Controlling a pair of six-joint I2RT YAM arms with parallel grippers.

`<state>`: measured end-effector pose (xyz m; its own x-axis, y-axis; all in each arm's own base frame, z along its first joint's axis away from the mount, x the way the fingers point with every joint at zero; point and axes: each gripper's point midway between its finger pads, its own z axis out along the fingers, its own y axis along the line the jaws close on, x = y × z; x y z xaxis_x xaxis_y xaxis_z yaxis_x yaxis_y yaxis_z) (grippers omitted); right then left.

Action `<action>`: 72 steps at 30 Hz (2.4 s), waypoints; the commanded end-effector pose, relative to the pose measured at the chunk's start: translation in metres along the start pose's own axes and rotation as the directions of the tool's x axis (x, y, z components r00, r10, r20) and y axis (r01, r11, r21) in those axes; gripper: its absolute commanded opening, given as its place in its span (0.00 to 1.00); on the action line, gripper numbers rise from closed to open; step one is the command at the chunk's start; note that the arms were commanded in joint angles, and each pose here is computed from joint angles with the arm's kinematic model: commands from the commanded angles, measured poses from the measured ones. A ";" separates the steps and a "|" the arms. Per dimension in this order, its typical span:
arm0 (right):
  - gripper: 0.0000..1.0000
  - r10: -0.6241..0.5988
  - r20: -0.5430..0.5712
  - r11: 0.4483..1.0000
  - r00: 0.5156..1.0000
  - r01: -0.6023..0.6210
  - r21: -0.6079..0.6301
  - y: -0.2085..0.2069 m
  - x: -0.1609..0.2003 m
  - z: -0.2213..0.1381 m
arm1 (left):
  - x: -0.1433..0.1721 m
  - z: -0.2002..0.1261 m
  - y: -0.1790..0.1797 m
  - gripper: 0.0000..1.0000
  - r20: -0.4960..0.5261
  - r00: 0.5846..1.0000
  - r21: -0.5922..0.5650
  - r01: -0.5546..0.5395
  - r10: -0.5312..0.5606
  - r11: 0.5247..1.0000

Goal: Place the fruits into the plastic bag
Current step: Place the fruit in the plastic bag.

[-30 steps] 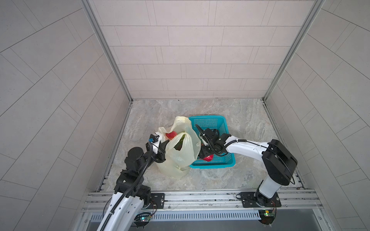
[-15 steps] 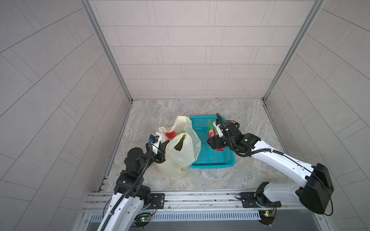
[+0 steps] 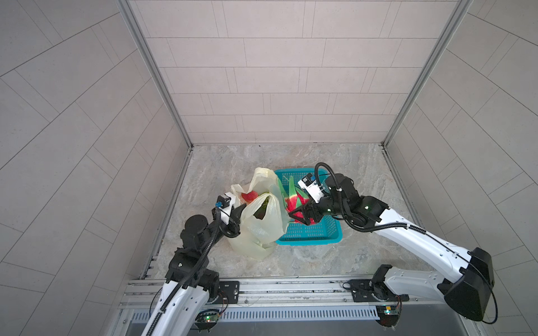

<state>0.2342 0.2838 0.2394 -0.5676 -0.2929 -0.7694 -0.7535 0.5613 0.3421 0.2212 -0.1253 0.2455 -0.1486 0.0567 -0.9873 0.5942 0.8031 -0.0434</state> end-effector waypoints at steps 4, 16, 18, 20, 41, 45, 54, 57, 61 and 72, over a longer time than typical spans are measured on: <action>0.13 -0.105 0.043 0.990 0.994 0.109 -0.086 0.027 -0.017 -0.023 | -0.007 -0.002 -0.004 0.00 0.029 0.999 0.020 -0.017 0.016 1.000; 0.11 -0.113 0.004 0.979 0.994 0.112 -0.169 0.042 -0.015 -0.019 | -0.007 -0.002 -0.005 0.00 0.030 0.999 0.024 -0.025 0.024 0.999; 0.11 -0.122 0.001 0.973 0.993 0.120 -0.196 0.047 -0.019 -0.013 | -0.007 -0.002 -0.005 0.00 0.030 0.999 0.021 -0.027 0.027 0.999; 0.11 -0.130 0.008 0.967 0.991 0.129 -0.219 0.052 -0.026 -0.008 | -0.007 -0.002 -0.005 0.00 0.030 0.999 0.023 -0.031 0.030 0.999; 0.11 -0.086 0.026 0.979 0.996 0.089 -0.182 0.024 -0.073 0.059 | -0.016 -0.015 -0.012 0.00 0.072 0.995 0.030 -0.076 0.074 0.997; 0.11 -0.066 0.031 0.985 0.997 0.070 -0.155 0.017 -0.076 0.066 | -0.022 -0.021 -0.015 0.00 0.113 0.991 0.032 -0.080 0.076 0.996; 0.13 -0.055 0.045 0.991 0.997 0.060 -0.121 0.001 -0.080 0.056 | -0.019 -0.025 -0.015 0.00 0.101 0.989 0.021 -0.106 0.104 0.994; 0.13 -0.056 0.030 0.991 0.998 0.059 -0.120 0.002 -0.078 0.057 | -0.017 -0.023 -0.014 0.00 0.095 0.990 0.020 -0.105 0.102 0.994; 0.13 -0.097 0.006 0.986 0.995 0.097 -0.132 0.019 -0.072 0.066 | -0.016 -0.021 -0.012 0.00 0.093 0.991 0.015 -0.102 0.100 0.995; 0.13 -0.100 -0.001 0.973 0.995 0.097 -0.207 0.068 -0.062 0.106 | -0.014 -0.019 -0.011 0.00 0.080 0.991 0.012 -0.104 0.103 0.994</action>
<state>0.2414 0.4070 0.2230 -0.5303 -0.4364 -0.7269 -0.8414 0.3762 0.3880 0.2013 -0.1227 0.2574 -0.0554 0.0881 -0.9946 0.6141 0.7884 0.0356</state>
